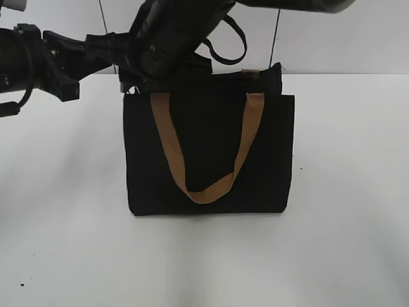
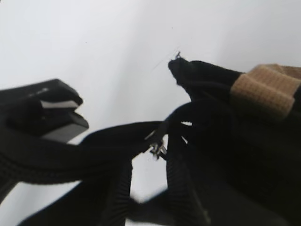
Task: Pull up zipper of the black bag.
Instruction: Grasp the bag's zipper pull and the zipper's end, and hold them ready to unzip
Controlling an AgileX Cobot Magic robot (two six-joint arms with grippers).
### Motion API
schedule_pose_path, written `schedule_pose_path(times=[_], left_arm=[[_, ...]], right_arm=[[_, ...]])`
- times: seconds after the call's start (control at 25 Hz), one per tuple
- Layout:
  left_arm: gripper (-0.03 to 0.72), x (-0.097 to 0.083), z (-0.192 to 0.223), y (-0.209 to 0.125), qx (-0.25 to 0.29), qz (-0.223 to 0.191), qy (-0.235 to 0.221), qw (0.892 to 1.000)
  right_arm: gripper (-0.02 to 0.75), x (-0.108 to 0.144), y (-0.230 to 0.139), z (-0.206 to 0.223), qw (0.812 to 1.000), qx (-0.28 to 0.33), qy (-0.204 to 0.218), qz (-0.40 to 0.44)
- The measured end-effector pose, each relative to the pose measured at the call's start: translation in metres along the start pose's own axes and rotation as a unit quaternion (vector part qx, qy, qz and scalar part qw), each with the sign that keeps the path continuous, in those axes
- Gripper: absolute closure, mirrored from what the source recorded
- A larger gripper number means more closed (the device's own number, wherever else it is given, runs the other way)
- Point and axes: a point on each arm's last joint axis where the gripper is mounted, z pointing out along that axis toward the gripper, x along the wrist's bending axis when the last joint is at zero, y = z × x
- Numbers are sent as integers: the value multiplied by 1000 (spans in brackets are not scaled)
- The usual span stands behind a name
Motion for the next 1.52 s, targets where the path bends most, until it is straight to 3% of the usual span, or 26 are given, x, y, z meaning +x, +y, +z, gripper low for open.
schedule_pose_path(times=[0.12,0.24,0.32,0.6,0.72,0.84,0.96,1.2,1.32,1.52], left_arm=[[653,0,0,0,0,0,0,1000],[653,0,0,0,0,-1,0,1000],[653,0,0,0,-1,-1,-1,1000],[653,0,0,1,-3,-2,-1,1000],[653,0,0,1,-8,-7,2,1000],[653,0,0,3,-15,-12,1,1000],[653,0,0,3,-16,-13,2,1000],[653,0,0,3,-17,-13,2,1000],[653,0,0,3,-18,-13,0,1000],[653,-1,0,4,-24,-13,-5,1000]], right_arm=[[580,1,2,1,1000,-10,6,1],[713,1,2,1,1000,-10,5,1],[749,1,1,1,1000,-10,5,1],[748,-2,-4,1,1000,22,-12,0],[685,-4,-7,1,999,38,-21,-2],[528,-4,-8,1,999,42,-19,-12],[419,-2,-8,1,999,42,-9,-25],[385,1,-4,2,999,19,5,-39],[432,0,-4,6,999,15,4,-34],[687,-5,-8,22,1000,18,-7,-8]])
